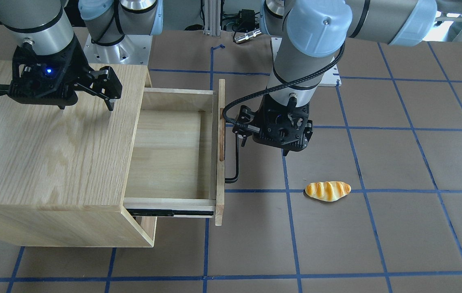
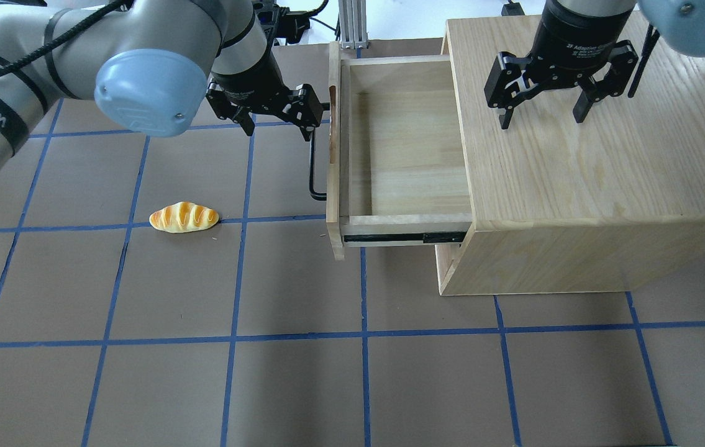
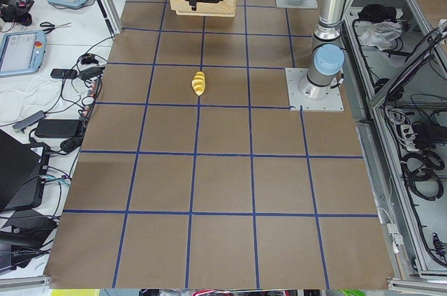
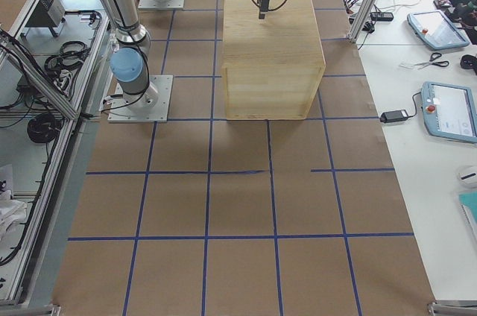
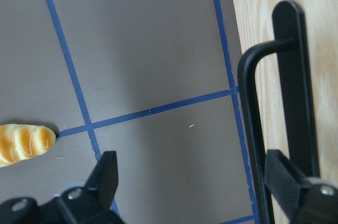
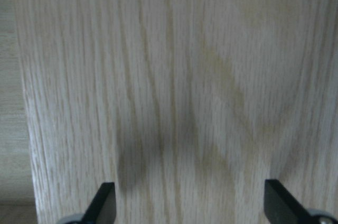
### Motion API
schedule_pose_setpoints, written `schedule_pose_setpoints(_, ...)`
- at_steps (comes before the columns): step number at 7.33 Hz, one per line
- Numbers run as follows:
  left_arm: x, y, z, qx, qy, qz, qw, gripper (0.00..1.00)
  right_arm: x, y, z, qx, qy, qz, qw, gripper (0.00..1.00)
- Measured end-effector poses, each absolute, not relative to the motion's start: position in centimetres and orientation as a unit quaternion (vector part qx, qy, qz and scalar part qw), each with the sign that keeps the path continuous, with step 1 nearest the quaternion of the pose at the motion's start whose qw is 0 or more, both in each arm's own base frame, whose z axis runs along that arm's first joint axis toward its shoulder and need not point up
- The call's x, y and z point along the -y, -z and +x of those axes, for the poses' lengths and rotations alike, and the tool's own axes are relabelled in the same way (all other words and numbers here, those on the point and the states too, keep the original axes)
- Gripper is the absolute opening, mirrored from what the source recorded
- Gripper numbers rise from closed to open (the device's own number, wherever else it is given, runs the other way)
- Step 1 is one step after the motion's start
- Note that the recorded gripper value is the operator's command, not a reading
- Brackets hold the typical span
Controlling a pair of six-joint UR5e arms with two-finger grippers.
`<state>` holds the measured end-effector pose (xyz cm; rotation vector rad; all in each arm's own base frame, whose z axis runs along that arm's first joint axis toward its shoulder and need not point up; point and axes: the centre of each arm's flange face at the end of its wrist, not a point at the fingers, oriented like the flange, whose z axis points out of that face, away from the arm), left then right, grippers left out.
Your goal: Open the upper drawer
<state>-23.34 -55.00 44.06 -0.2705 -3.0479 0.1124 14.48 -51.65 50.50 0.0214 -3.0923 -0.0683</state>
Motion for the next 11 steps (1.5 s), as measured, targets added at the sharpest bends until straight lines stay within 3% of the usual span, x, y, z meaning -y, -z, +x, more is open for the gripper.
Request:
schedule_pose_setpoints(6,51.9,-50.3,-9.6,0.999,-0.019,0.026,-0.004,1.00,51.6,-50.5,14.5,0.999,0.022,0.007,0.024,1.00)
schedule_pose_setpoints(11,50.3,-50.4,-9.3,0.999,-0.010,0.027,-0.018,1.00,51.6,-50.5,14.5,0.999,0.022,0.006,0.024,1.00)
